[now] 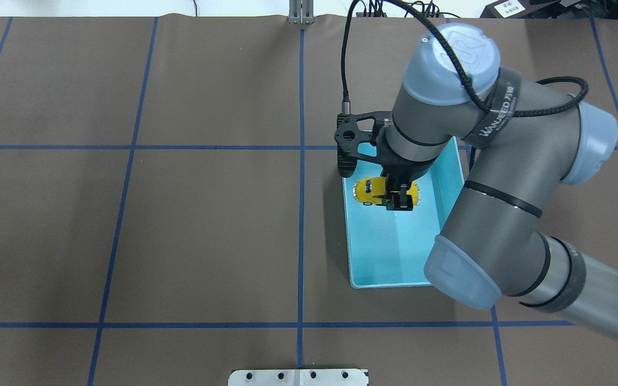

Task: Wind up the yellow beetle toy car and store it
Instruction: 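Lift the car with the right gripper and carry it into the bin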

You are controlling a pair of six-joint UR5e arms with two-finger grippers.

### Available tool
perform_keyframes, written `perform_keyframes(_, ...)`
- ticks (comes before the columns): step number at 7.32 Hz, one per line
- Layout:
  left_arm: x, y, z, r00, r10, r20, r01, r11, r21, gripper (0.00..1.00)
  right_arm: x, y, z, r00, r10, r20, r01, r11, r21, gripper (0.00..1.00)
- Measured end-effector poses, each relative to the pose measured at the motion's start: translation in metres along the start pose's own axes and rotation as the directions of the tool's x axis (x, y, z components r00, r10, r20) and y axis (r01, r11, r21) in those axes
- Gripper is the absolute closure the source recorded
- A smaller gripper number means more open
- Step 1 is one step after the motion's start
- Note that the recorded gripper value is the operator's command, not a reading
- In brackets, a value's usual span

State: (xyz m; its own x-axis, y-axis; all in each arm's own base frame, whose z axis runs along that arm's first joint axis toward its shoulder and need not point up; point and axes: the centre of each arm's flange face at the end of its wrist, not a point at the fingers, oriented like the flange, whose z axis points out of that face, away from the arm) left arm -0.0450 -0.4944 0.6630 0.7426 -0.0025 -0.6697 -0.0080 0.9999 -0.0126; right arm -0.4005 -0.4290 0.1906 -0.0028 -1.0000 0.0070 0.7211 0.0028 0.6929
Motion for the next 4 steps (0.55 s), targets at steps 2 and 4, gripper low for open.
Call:
perform_keyframes(2, 0.002, -0.002, 0.0, 1.0, 0.003, 0.0, -0.003, 1.0, -0.001, 0.0, 0.016, 0.04, 0.048, 0.998, -0.057, 0.002, 0.057, 0.998, 0.003, 1.0)
perform_keyframes(4, 0.005, -0.002, 0.004, 1.0, 0.008, 0.0, -0.008, 1.0, -0.008, 0.0, 0.03, 0.052, 0.1, 0.997, -0.074, 0.009, 0.074, 0.997, 0.011, 1.0)
